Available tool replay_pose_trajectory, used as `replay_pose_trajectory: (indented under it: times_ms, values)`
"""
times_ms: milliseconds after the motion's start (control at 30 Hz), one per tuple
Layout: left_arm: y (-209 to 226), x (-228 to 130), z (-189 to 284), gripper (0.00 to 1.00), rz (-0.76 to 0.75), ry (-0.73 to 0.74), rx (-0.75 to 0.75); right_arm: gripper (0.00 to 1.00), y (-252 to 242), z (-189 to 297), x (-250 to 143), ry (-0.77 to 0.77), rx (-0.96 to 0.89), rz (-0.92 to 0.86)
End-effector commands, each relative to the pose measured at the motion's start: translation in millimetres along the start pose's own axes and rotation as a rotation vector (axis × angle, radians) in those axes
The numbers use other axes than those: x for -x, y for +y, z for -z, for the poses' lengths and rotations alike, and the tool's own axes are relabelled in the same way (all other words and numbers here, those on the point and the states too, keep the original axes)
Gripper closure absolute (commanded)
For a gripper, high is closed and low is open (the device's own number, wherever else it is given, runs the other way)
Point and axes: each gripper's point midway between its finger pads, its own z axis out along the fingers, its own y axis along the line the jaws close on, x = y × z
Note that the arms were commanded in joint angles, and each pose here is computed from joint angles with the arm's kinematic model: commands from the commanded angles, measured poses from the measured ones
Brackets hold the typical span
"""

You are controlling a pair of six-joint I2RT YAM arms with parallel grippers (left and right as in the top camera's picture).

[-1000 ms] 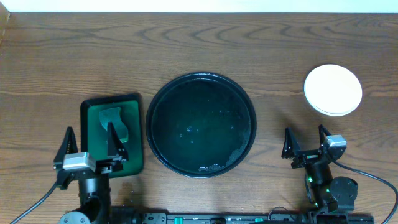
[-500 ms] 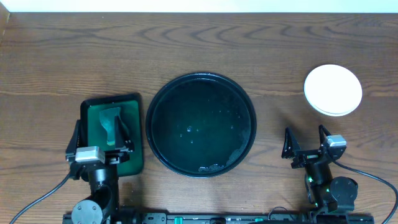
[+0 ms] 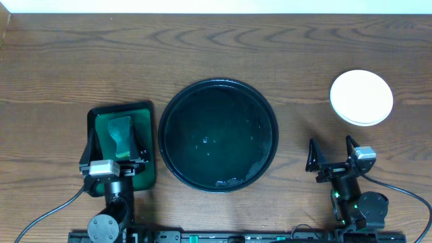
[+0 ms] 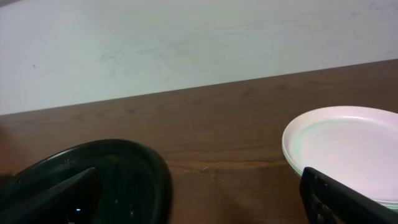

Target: Clean dirty plates on tray and stack at the side

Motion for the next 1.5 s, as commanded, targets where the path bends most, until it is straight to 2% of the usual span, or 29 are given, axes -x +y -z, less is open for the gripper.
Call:
replay_pose_trajectory:
  times_ms: [0, 267, 533, 1033, 1467]
  values:
    - [-1, -4, 1, 0.16, 0.005, -0.014, -0.009, 0.01, -3, 0, 0, -0.003, -0.015, 0.01]
    - [0, -11, 2, 0.16, 0.003, 0.006, -0.007, 0.01, -3, 0, 0, -0.003, -0.015, 0.01]
    - [5, -72, 10, 0.16, -0.008, 0.256, 0.01, 0.01, -3, 0, 0, -0.003, -0.015, 0.01]
    - [11, -134, 35, 0.16, -0.034, 0.527, 0.03, 0.01, -3, 0, 0, -0.003, -0.015, 0.01]
    - [7, -135, 36, 0.16, -0.028, 0.532, 0.007, 0.01, -3, 0, 0, -0.003, -0.015, 0.01]
